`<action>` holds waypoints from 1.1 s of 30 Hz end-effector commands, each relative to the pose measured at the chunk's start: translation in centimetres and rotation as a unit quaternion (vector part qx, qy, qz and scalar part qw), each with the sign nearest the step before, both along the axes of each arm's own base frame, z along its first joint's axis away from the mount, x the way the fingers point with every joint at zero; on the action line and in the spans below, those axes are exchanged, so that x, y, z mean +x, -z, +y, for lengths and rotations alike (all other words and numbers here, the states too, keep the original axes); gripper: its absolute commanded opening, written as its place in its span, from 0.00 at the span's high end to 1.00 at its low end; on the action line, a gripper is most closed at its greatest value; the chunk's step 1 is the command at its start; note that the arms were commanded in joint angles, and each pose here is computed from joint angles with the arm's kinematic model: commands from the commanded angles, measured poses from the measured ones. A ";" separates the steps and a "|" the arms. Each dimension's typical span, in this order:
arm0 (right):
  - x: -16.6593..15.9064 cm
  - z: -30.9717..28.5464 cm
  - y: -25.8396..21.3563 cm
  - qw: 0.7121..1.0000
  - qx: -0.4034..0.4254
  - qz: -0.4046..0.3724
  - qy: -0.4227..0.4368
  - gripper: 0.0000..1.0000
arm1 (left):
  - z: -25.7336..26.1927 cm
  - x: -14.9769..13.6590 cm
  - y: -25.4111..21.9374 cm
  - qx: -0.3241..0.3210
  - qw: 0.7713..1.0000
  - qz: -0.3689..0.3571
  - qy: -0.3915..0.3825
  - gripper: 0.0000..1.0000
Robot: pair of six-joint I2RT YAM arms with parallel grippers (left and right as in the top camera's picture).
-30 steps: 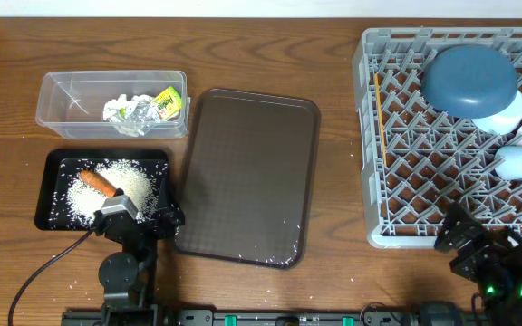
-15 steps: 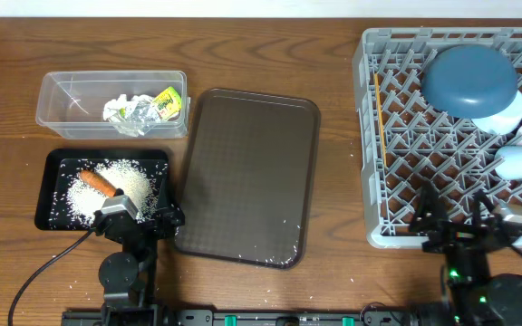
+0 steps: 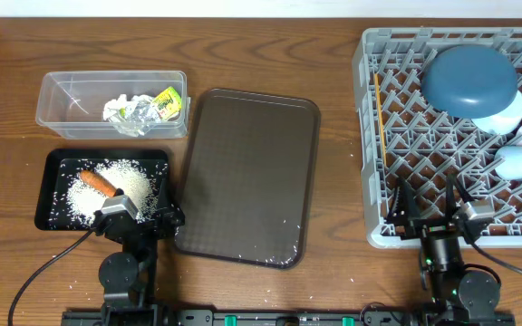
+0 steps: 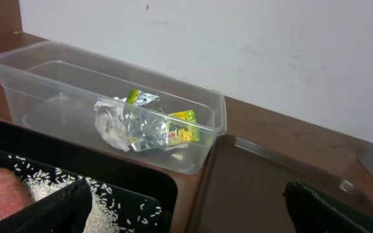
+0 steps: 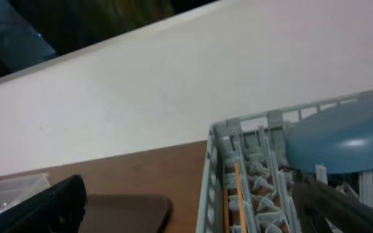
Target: Sort waste into correct bins and load items into the dishwasher rack
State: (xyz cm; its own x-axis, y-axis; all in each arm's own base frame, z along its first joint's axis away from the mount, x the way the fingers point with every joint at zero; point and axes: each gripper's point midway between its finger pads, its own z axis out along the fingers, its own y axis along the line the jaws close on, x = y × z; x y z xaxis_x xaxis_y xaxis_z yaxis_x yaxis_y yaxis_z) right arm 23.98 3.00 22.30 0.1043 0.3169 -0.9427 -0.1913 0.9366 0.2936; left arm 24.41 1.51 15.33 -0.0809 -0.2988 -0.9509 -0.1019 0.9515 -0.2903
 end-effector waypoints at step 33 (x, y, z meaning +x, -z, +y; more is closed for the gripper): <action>0.6 -1.1 6.6 0.980 -0.169 0.094 0.039 0.01 | 0.6 -0.1 1.7 0.009 1.000 0.026 -0.015 0.03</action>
State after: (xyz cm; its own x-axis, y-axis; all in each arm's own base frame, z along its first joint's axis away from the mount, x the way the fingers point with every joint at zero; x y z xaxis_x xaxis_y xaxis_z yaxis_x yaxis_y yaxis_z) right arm 24.52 2.50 15.79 -0.0789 0.0626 -0.9949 -0.1151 0.9908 0.0715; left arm 24.41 1.50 15.33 -0.0809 -0.2992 -0.9508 -0.1016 0.9514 -0.2907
